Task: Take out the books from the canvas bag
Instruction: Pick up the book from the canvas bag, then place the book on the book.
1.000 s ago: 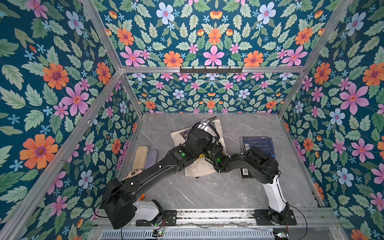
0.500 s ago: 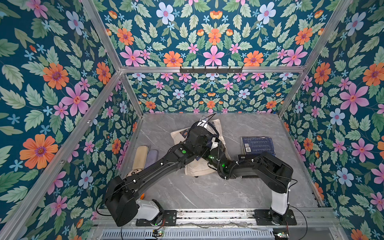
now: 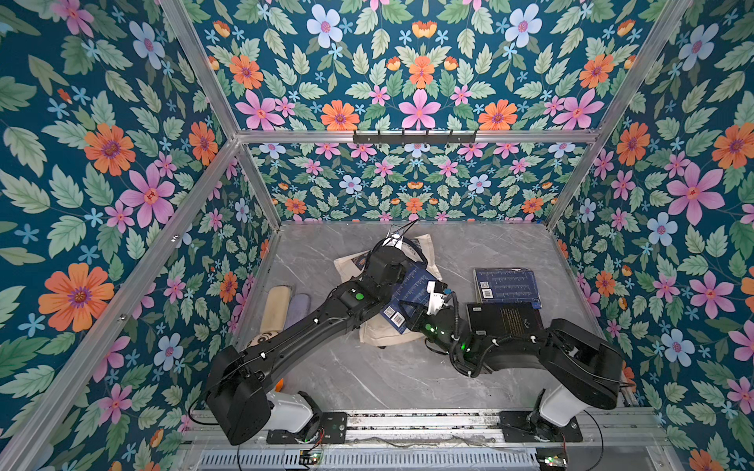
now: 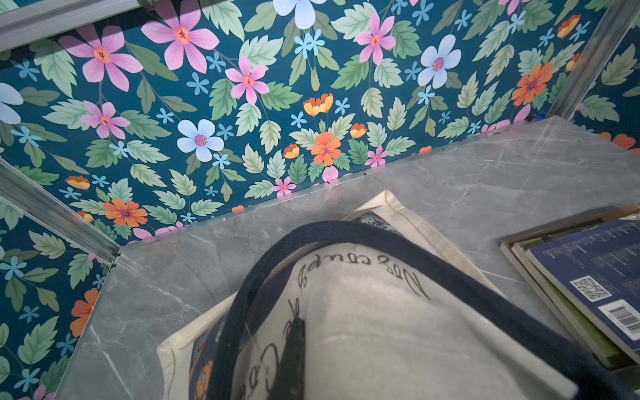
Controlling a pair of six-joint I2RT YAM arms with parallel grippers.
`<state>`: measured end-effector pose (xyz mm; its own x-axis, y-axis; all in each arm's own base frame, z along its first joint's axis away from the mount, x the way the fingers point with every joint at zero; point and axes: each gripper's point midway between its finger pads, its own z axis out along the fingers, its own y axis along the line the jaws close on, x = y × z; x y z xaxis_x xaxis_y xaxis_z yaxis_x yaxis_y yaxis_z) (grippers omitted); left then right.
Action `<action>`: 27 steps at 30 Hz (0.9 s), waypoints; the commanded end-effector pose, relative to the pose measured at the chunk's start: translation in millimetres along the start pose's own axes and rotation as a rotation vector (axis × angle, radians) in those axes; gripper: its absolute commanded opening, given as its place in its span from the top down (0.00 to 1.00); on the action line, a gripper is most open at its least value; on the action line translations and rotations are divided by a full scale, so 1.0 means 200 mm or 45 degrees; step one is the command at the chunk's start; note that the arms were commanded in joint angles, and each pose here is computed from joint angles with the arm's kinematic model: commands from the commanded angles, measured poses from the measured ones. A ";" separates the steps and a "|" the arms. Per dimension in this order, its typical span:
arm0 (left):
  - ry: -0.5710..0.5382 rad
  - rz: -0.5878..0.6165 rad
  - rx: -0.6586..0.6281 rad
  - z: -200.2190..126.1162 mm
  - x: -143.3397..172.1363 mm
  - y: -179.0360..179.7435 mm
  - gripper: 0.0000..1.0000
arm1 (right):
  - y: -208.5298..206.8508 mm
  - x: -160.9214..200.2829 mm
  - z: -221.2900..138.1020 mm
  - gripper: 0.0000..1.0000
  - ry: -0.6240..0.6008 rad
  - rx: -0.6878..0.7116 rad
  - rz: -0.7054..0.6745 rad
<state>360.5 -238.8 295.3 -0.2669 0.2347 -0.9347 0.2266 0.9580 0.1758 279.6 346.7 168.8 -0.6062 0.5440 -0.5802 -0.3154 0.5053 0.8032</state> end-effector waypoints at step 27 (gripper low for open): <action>-0.046 -0.061 -0.004 0.01 -0.04 0.01 1.00 | -0.43 -0.58 -0.97 1.00 -0.692 0.473 0.000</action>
<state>363.5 -236.3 292.6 -0.2722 0.2251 -0.9355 0.2098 0.9627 0.1706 234.7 139.5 217.0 -0.1660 0.7375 -0.6547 -0.1275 0.6422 0.7558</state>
